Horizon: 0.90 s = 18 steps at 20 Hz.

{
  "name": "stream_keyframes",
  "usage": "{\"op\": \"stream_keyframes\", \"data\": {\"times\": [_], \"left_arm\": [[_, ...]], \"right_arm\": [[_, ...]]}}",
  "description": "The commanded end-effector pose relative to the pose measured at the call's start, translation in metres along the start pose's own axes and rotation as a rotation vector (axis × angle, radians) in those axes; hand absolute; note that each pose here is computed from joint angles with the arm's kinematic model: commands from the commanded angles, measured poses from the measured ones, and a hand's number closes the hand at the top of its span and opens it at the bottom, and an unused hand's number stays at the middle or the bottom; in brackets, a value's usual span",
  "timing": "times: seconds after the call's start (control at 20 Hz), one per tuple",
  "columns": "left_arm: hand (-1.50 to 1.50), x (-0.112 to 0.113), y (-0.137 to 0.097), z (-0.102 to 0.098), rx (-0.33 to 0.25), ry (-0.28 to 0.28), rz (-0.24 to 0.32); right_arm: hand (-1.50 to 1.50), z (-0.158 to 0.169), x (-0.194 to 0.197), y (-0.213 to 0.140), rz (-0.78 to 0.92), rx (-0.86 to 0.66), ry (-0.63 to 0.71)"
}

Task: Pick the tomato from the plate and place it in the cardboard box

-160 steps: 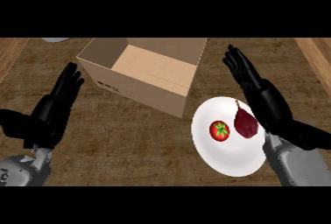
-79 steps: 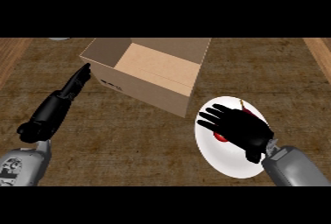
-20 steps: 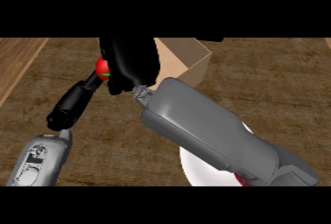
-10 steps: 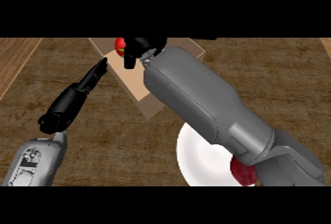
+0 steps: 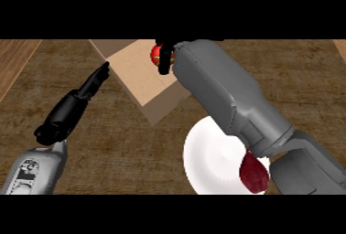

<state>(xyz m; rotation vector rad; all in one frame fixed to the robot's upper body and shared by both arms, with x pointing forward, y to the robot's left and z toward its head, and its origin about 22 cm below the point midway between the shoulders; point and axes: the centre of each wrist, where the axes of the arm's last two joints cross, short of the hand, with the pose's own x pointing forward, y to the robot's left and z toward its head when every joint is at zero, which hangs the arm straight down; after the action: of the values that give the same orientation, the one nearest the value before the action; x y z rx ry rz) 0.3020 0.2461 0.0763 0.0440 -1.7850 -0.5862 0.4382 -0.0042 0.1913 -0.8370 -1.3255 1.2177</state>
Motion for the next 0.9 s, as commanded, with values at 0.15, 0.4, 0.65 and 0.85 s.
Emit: {"op": "stream_keyframes", "data": {"times": [0.15,0.4,0.65,0.85], "left_arm": [[0.00,-0.002,0.005,-0.004,0.011,0.010,0.000],[0.00,0.009,0.001,-0.003,0.008,0.010,0.010],[0.00,-0.003,0.004,0.004,0.019,0.017,0.007],[0.00,-0.012,-0.003,0.010,0.032,0.023,0.004]], "right_arm": [[-1.50,-0.009,-0.019,0.012,-0.002,0.249,-0.041],[-1.50,-0.011,-0.026,0.008,-0.103,0.223,-0.204],[-1.50,-0.009,-0.032,-0.017,-0.639,-0.063,-0.316],[-1.50,-0.011,-0.054,-0.026,-1.002,-0.144,-0.251]]}}
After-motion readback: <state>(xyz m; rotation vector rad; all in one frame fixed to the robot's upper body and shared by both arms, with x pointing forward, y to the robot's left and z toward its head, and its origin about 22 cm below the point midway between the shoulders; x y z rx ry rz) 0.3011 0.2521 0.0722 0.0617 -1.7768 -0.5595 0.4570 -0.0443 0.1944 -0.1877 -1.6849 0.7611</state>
